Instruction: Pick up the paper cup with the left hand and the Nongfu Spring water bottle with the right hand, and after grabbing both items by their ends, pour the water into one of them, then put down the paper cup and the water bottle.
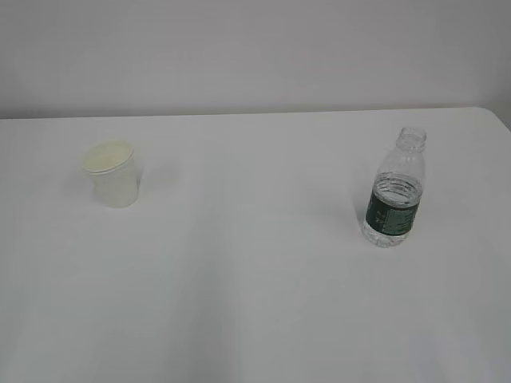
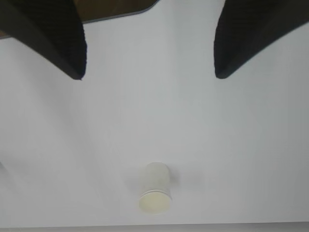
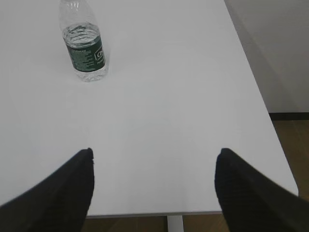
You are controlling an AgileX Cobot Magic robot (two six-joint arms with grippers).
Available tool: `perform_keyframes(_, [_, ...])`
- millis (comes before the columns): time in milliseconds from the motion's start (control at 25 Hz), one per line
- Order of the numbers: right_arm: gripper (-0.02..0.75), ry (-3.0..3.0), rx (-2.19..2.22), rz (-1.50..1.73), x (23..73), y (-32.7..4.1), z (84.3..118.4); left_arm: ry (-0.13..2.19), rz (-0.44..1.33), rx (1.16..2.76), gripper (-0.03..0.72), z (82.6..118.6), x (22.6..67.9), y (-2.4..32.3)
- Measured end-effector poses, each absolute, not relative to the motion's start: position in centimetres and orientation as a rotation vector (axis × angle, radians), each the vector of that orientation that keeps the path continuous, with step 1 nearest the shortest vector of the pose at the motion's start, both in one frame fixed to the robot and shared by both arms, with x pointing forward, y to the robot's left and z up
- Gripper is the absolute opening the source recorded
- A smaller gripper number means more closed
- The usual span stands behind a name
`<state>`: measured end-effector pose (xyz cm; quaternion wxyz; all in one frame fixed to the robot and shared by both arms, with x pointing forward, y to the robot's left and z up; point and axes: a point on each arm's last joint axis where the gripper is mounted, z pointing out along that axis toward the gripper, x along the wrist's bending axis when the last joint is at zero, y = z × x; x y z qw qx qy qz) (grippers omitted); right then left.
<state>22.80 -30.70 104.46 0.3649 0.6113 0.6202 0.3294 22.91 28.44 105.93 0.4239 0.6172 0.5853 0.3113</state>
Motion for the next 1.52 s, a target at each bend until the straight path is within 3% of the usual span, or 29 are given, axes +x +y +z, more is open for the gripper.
perform_keyframes(1520, [0.59, 1.613, 1.536, 0.856, 22.84, -30.56, 104.6, 1.462, 0.782, 1.541, 0.587, 105.96, 22.93, 28.44])
